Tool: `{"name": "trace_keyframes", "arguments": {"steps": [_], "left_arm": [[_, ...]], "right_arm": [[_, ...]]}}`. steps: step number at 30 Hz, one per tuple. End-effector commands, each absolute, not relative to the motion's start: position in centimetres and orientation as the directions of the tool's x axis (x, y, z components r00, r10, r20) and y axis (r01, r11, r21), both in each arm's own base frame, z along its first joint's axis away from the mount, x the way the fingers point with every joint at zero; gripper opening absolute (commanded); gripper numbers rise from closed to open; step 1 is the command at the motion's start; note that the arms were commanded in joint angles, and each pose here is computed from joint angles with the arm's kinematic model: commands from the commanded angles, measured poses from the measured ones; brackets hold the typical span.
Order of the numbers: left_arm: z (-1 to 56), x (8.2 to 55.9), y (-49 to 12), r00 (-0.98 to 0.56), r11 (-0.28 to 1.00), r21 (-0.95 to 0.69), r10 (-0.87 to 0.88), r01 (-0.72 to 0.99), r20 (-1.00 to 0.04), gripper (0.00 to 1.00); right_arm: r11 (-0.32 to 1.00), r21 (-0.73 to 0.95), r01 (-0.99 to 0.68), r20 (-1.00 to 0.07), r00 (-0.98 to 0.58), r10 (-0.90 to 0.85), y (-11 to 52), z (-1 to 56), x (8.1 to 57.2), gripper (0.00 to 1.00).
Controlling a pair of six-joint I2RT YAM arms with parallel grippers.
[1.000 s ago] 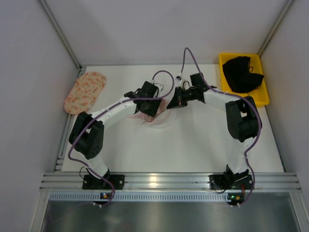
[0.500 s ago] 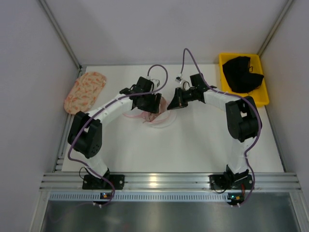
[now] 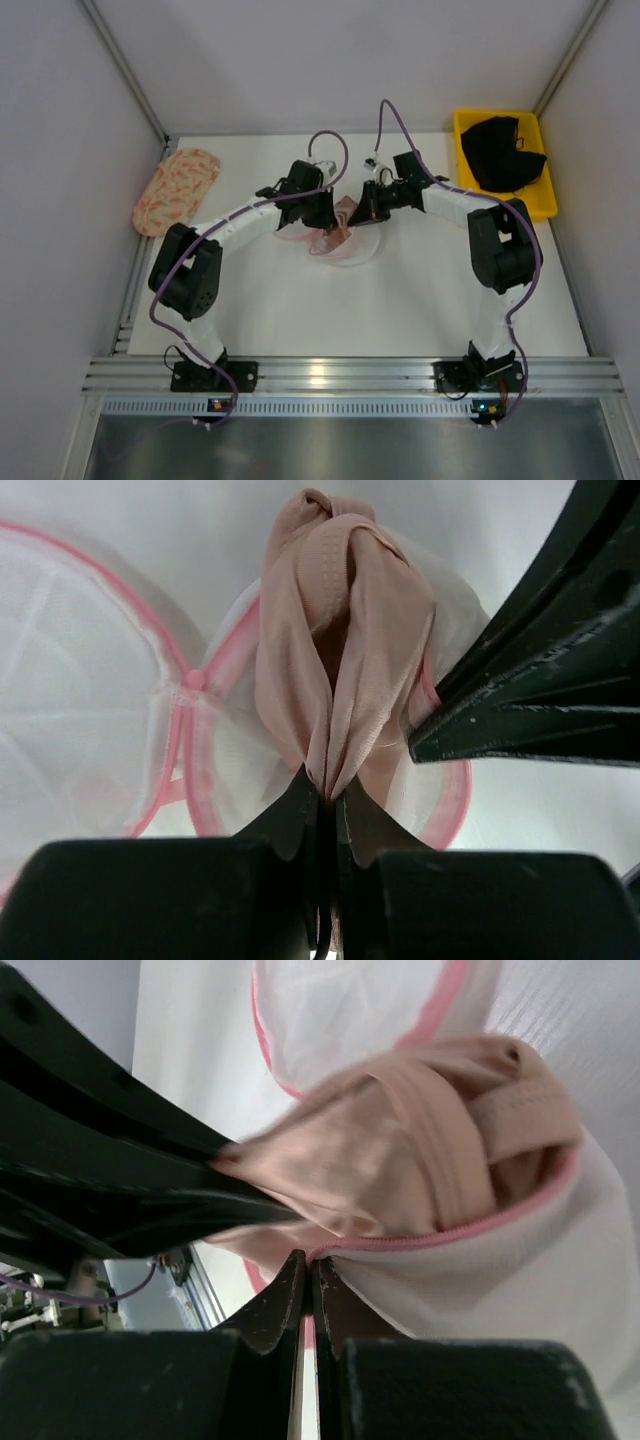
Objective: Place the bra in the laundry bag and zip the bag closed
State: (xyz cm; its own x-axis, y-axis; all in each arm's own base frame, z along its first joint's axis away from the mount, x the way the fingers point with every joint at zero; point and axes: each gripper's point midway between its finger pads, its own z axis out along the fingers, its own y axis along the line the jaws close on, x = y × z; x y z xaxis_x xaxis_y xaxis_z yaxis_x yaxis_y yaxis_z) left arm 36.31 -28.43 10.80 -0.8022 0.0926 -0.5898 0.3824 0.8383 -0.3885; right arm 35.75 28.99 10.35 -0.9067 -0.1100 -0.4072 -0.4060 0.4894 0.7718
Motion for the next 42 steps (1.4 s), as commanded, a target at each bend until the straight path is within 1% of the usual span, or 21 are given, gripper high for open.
{"name": "trace_keyframes", "arguments": {"steps": [1, 4, 5, 6, 9, 10, 12, 14, 15, 17, 19, 21, 23, 25, 27, 29, 32, 36, 39, 40, 42], "left_arm": [[8.9, 36.2, -31.5, -0.795, 0.812, -0.424, 0.079, 0.401, -0.602, 0.00], [6.2, 36.6, -30.9, -0.789, 0.888, -0.286, 0.128, 0.361, -0.600, 0.00], [6.5, 37.3, -30.7, -0.785, 0.904, -0.251, 0.133, 0.347, -0.606, 0.00], [5.3, 37.5, -28.7, -0.796, 0.944, -0.148, 0.156, 0.293, -0.585, 0.00], [5.8, 38.0, -25.9, -0.777, 0.959, -0.027, 0.213, 0.283, -0.593, 0.00], [5.7, 38.3, -23.7, -0.778, 0.967, 0.030, 0.222, 0.253, -0.588, 0.00], [5.8, 37.7, -20.6, -0.784, 0.966, 0.106, 0.255, 0.237, -0.565, 0.00], [5.5, 37.5, -15.9, -0.804, 0.957, 0.205, 0.285, 0.206, -0.523, 0.00], [6.4, 37.6, -14.4, -0.793, 0.947, 0.239, 0.312, 0.215, -0.523, 0.00], [7.1, 38.0, -10.2, -0.799, 0.932, 0.323, 0.320, 0.168, -0.509, 0.00], [9.3, 38.5, -8.3, -0.763, 0.895, 0.405, 0.392, 0.187, -0.513, 0.00], [11.6, 39.2, -8.8, -0.706, 0.868, 0.444, 0.458, 0.224, -0.540, 0.00], [13.3, 39.4, -11.0, -0.645, 0.853, 0.441, 0.506, 0.279, -0.572, 0.00], [14.0, 38.7, -14.9, -0.577, 0.819, 0.435, 0.574, 0.375, -0.582, 0.00], [13.6, 37.7, -18.4, -0.534, 0.785, 0.433, 0.619, 0.444, -0.575, 0.00], [12.9, 37.5, -20.2, -0.524, 0.775, 0.415, 0.630, 0.477, -0.573, 0.00], [11.9, 37.2, -22.9, -0.526, 0.777, 0.347, 0.617, 0.526, -0.585, 0.00], [10.7, 35.7, -27.0, -0.540, 0.772, 0.175, 0.568, 0.611, -0.621, 0.00], [8.9, 35.8, -28.0, -0.586, 0.801, 0.106, 0.513, 0.589, -0.627, 0.00], [8.3, 35.3, -29.0, -0.609, 0.803, 0.032, 0.477, 0.595, -0.634, 0.00], [7.8, 35.9, -30.1, -0.639, 0.816, -0.061, 0.401, 0.575, -0.656, 0.00]], "right_arm": [[0.479, 0.727, -0.492, -0.518, -0.851, -0.088, 29.1, 14.4, 37.7, 0.00], [0.490, 0.713, -0.502, -0.532, -0.842, -0.087, 28.7, 15.1, 37.6, 0.00], [0.492, 0.710, -0.504, -0.537, -0.839, -0.084, 28.4, 15.4, 37.6, 0.00], [0.495, 0.712, -0.498, -0.535, -0.841, -0.077, 28.0, 15.6, 37.5, 0.00], [0.479, 0.723, -0.498, -0.541, -0.839, -0.056, 27.5, 16.7, 37.3, 0.00], [0.474, 0.727, -0.497, -0.542, -0.839, -0.050, 27.4, 17.1, 37.3, 0.00], [0.461, 0.735, -0.497, -0.541, -0.840, -0.044, 27.3, 17.7, 37.3, 0.00], [0.447, 0.731, -0.515, -0.558, -0.829, -0.040, 27.3, 18.6, 37.3, 0.00], [0.441, 0.735, -0.514, -0.557, -0.830, -0.038, 27.4, 18.7, 37.3, 0.00], [0.423, 0.751, -0.507, -0.549, -0.835, -0.026, 27.7, 19.1, 37.4, 0.00], [0.411, 0.767, -0.494, -0.530, -0.847, -0.029, 28.0, 18.8, 37.4, 0.00], [0.406, 0.769, -0.495, -0.528, -0.848, -0.033, 28.4, 18.5, 37.4, 0.00], [0.404, 0.775, -0.487, -0.519, -0.854, -0.034, 28.9, 17.8, 37.6, 0.00], [0.402, 0.782, -0.477, -0.501, -0.864, -0.050, 30.1, 16.8, 37.4, 0.00], [0.414, 0.775, -0.478, -0.501, -0.863, -0.058, 30.9, 15.8, 37.7, 0.00], [0.426, 0.767, -0.480, -0.510, -0.859, -0.051, 31.2, 15.4, 38.3, 0.00], [0.442, 0.760, -0.476, -0.508, -0.860, -0.053, 31.3, 14.4, 39.0, 0.00], [0.454, 0.765, -0.457, -0.485, -0.872, -0.059, 31.2, 13.4, 39.0, 0.00], [0.457, 0.762, -0.459, -0.487, -0.871, -0.062, 30.8, 13.4, 38.7, 0.00], [0.457, 0.764, -0.456, -0.484, -0.873, -0.061, 30.7, 13.4, 38.6, 0.00], [0.456, 0.766, -0.452, -0.481, -0.875, -0.060, 30.3, 13.6, 38.1, 0.00]]}}
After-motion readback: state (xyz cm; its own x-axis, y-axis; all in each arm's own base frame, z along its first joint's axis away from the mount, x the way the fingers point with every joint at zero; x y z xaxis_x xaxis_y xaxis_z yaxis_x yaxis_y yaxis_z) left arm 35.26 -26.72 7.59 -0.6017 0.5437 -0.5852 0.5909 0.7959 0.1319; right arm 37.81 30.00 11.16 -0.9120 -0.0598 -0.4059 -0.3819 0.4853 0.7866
